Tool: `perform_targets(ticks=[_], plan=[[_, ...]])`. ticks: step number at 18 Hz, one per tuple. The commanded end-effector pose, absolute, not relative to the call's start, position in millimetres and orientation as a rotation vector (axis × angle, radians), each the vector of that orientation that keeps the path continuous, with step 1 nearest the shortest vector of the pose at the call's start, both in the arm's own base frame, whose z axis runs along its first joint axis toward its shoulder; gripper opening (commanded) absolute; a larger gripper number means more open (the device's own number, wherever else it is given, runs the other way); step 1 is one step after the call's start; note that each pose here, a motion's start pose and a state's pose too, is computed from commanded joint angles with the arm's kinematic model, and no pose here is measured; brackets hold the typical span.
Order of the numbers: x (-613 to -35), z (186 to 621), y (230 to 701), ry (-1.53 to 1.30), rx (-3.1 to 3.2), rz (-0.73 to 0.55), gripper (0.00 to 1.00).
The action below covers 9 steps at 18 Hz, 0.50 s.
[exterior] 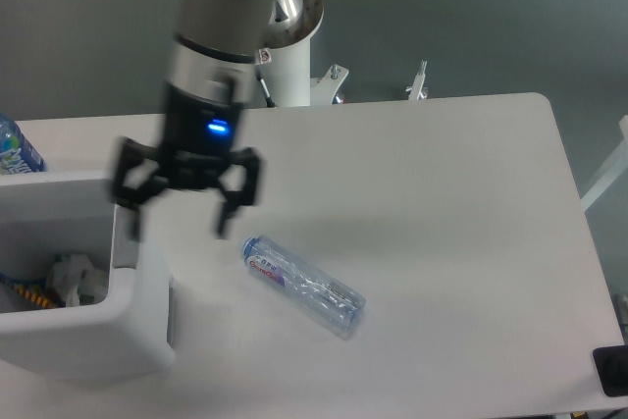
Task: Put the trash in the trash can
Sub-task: 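Move the gripper to the cap end of the plastic bottle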
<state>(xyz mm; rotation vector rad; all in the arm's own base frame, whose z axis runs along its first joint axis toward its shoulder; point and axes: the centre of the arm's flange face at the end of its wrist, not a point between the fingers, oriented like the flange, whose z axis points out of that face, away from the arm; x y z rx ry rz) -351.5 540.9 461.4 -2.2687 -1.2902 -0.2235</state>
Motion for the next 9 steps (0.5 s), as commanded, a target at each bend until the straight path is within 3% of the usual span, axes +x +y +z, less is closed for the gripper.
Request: perform_targets(ticks=[6,9], plan=[[-409,390,529,-1.464,-2.341,-0.044,1.0],[-434,364,521,-1.53,-2.348,-0.023,1.0]])
